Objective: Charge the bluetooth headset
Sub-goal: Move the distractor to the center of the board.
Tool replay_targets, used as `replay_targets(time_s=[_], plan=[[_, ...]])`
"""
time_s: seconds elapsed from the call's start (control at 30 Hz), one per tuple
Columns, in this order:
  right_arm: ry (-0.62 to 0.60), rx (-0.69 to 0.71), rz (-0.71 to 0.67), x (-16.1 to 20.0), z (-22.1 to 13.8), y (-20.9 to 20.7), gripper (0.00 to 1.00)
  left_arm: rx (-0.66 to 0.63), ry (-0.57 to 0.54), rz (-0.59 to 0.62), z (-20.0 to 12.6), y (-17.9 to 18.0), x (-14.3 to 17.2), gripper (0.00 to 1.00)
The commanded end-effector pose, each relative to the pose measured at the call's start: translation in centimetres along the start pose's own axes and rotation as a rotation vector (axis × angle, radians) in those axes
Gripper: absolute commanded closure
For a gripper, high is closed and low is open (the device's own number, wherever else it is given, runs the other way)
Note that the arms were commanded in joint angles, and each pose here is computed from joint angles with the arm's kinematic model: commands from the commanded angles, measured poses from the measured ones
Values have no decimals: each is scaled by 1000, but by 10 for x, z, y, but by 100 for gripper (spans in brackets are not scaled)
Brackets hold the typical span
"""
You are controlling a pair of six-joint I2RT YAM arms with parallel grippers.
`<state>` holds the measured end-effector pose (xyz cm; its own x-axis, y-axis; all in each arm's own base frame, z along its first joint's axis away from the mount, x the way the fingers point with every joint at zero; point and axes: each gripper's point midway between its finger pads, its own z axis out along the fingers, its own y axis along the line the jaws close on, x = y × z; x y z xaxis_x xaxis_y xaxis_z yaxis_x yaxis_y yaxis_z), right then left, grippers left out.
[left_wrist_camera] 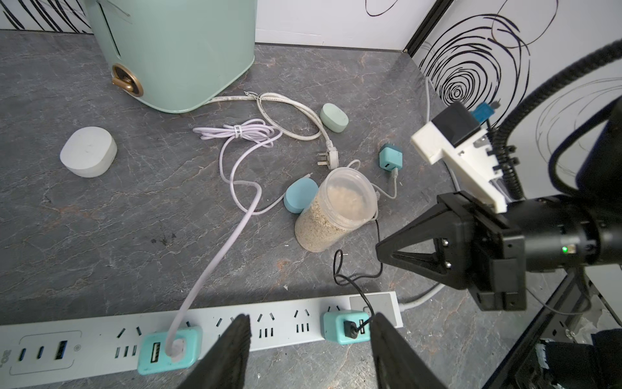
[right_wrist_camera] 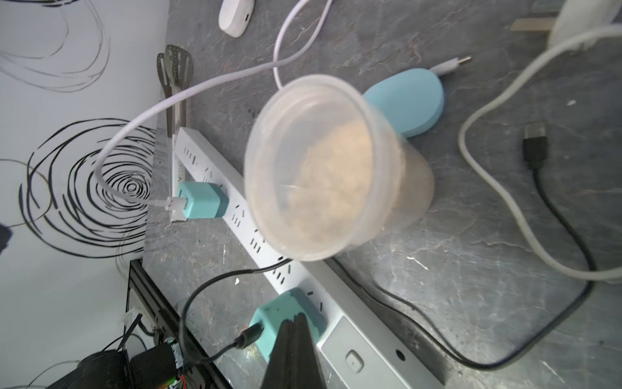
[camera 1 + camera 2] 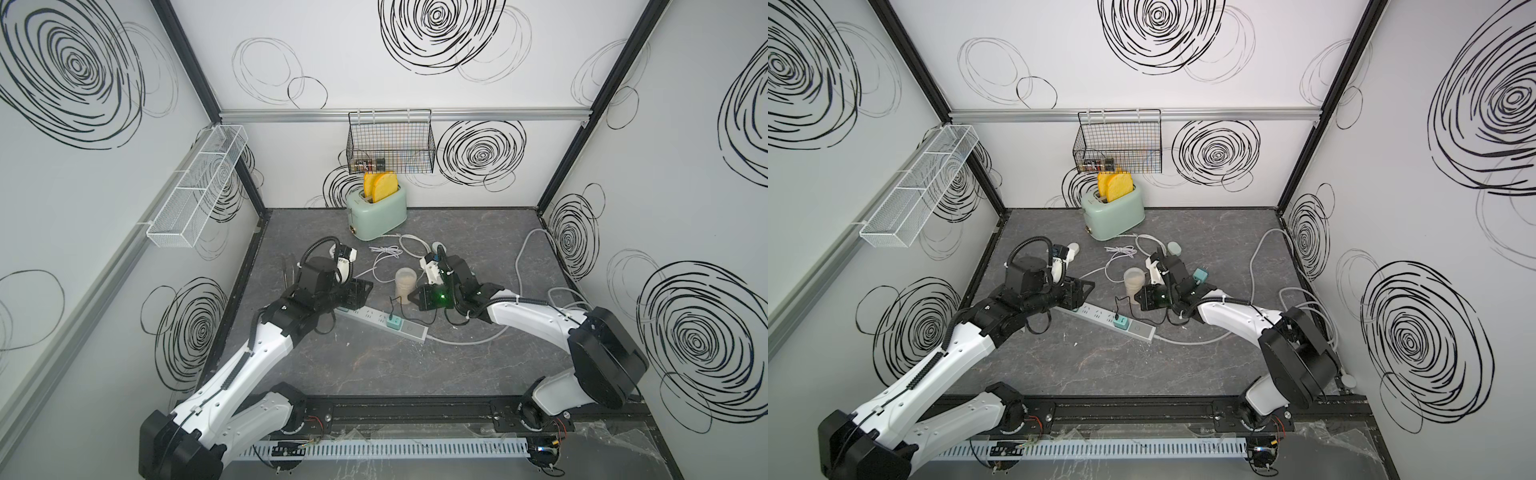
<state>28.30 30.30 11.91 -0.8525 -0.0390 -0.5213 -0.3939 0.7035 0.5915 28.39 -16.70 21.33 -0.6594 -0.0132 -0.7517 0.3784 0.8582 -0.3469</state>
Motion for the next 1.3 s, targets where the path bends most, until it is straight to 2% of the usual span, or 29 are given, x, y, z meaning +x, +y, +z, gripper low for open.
replay_targets(time_s=[0.0,0.13,0.23,0.37,0.47,0.7,0.93,1.27], plan=[[-91,9,66,-10,0,-1,100,12,-31,-8,0,0,-7,40],[-122,53,79,-15,-8,-10,100,-3,19,-31,12,0,-1,42],[-129,88,89,-20,-14,-20,100,-33,115,-30,29,-1,16,46],[-124,126,122,-21,-22,-40,100,-95,182,-41,47,-1,30,54],[-124,155,133,-23,-30,-53,100,-125,202,-59,62,-3,35,57],[-109,183,156,-32,-39,-70,95,-245,216,-105,95,11,39,73],[-94,171,158,-39,-38,-78,96,-276,247,-113,132,15,48,90],[-87,150,178,-41,-38,-87,96,-220,277,-97,172,0,59,92]])
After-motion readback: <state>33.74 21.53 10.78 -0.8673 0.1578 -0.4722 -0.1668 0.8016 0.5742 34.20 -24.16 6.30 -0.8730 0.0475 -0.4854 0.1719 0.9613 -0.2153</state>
